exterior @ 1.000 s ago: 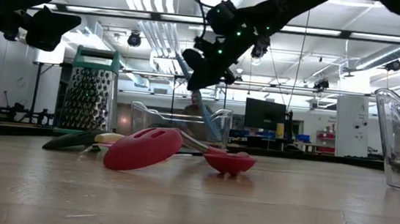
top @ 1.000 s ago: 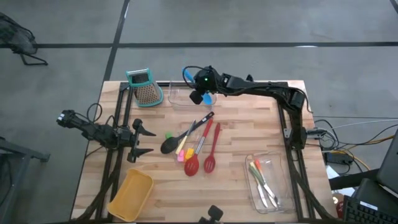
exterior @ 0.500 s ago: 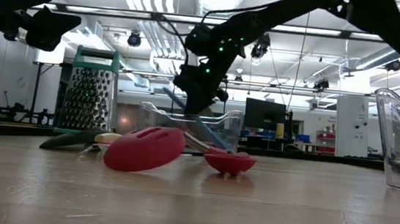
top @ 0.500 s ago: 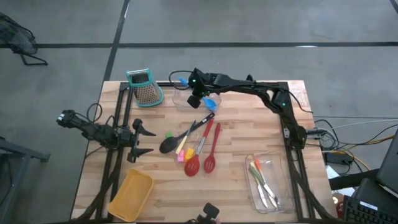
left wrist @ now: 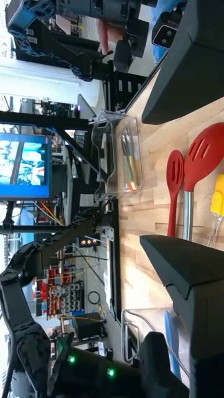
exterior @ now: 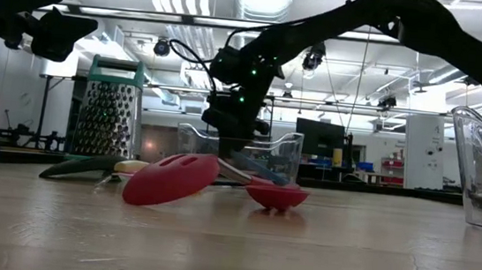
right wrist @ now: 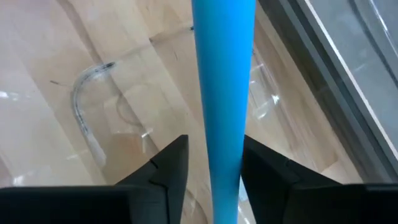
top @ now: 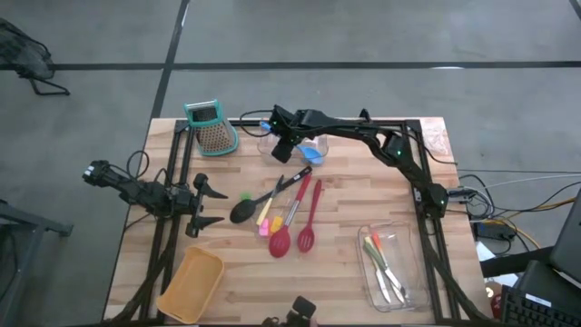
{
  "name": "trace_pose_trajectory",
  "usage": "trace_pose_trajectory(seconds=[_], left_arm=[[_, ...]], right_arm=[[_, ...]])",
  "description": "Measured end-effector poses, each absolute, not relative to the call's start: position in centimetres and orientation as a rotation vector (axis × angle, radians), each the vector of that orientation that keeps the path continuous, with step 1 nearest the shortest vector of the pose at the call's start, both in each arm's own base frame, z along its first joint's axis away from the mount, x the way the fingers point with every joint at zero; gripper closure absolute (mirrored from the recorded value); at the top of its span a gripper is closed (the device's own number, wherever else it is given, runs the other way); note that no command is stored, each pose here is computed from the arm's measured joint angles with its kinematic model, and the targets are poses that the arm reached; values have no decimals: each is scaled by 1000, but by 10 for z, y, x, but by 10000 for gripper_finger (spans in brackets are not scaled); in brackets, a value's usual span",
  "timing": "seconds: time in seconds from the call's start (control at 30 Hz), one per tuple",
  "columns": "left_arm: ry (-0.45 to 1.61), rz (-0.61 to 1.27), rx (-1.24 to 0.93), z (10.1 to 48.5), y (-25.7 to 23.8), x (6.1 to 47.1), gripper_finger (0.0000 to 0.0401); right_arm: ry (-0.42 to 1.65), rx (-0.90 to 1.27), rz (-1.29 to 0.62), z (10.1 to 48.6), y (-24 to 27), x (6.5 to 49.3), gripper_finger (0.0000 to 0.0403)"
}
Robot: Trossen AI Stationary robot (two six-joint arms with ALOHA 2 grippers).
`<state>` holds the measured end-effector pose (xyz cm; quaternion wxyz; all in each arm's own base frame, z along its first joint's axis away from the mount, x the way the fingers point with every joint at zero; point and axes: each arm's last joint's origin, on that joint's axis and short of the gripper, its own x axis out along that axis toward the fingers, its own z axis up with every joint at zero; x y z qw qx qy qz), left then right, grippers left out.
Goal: Pick & Place Kitchen Items
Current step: Put the blue spoon into the top transparent bin, then put the red slotted spoon into the top transparent bin
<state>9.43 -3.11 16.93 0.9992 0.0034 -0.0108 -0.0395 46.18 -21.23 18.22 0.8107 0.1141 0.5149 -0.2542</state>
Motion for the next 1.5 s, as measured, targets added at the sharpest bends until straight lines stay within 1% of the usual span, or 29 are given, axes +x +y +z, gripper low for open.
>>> trace_pose_trajectory(seconds=[0.13,0.3,0.43,0.57,0.77,0.97,1.13,1.23,1.33,1.5], left_arm=[[-22,-79,7,169,-31,94,89],[-21,-79,7,169,-31,94,89],[-21,-79,7,169,-31,94,89],[-21,-80,7,169,-31,94,89],[-21,-79,7,169,-31,94,89],[-21,-79,7,169,-31,94,89],[-21,-79,7,169,-31,94,89],[-21,-79,7,169,-31,94,89],[-21,-79,7,169,-31,94,89],[-22,-79,7,169,-31,94,89]], right_arm=[[1071,247,-550,194,-212,462,244],[1011,229,-545,223,-209,461,222],[1007,179,-507,245,-198,458,212],[1026,153,-467,262,-178,455,207],[1144,1,-302,275,-128,452,216],[1241,-185,-88,270,-71,455,233],[1254,-284,124,255,-20,460,235],[1229,-336,182,245,5,464,228],[1252,-408,202,236,22,461,220],[1289,-452,186,221,26,459,206]])
